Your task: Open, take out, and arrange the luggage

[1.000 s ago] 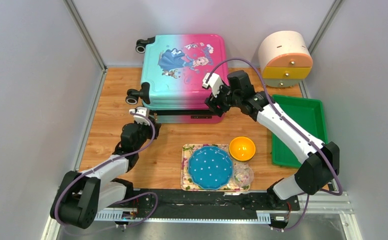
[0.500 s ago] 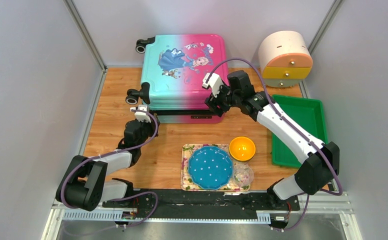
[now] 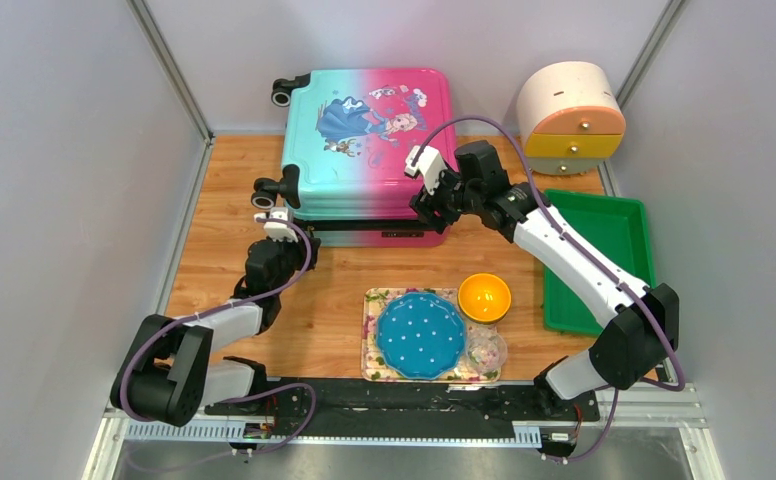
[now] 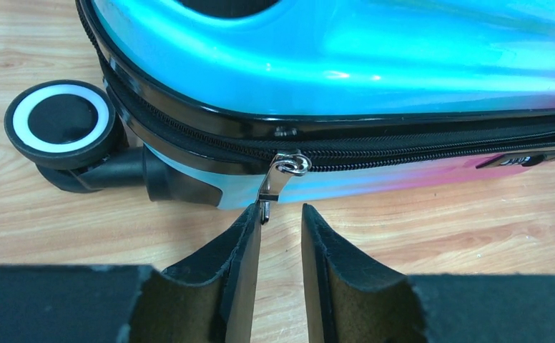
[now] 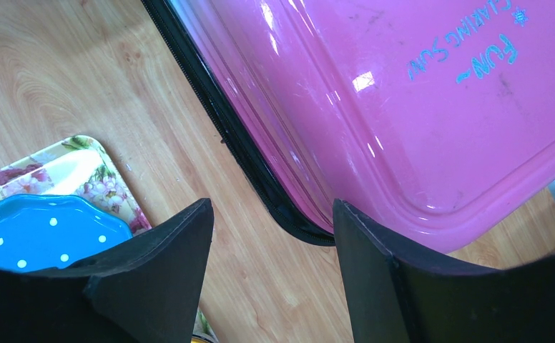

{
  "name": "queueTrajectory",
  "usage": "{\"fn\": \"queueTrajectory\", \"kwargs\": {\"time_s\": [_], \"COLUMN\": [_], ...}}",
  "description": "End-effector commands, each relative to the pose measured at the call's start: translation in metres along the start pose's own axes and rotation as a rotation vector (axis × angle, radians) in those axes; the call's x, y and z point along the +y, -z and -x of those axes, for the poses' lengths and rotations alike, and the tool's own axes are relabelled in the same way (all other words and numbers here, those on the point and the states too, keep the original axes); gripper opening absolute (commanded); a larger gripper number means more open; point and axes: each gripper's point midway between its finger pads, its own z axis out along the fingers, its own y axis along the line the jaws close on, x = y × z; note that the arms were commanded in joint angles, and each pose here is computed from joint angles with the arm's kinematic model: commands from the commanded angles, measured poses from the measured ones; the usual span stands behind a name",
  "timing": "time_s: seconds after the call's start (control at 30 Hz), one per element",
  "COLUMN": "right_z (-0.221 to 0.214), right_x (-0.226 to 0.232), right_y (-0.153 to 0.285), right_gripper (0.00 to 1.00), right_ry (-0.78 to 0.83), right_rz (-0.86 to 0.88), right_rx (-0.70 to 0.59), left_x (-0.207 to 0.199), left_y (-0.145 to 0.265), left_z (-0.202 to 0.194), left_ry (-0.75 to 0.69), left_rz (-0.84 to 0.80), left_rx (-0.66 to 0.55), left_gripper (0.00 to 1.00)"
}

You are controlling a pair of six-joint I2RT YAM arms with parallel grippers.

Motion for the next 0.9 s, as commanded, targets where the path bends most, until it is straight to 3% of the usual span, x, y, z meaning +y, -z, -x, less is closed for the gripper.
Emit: {"fn": "queueTrajectory", "kwargs": {"time_s": [0.0,0.37,0.7,0.87], "right_z": [0.017,0.018,0.014,0.010], "right_x": [-0.006,-0.003,-0.001,0.000], "right_y": [0.007,0.008,0.008,0.007], "right_gripper": [0.67,0.67,0.66,0.66], "right_ry": [-0.005,0.005,0.005,0.009], "right_rz": [-0.024,-0.009,-0.004,0.003], "right_rx": [-0.050,-0.050,-0.038,-0.025], "left_x": [-0.005,0.005,0.040,0.063], "left_y": [-0.006,0.000,0.023,0.022], "left_z": [0.027,0.034,0.012,0.020], "left_ry": [0.008,0.058,0.057,0.030], "left_rz": [-0.017,0.022,0.142,0.220], "left_rx": [-0.088,-0.109,-0.054,-0.070], "left_gripper": [0.34,0.00,0.00,0.00]}}
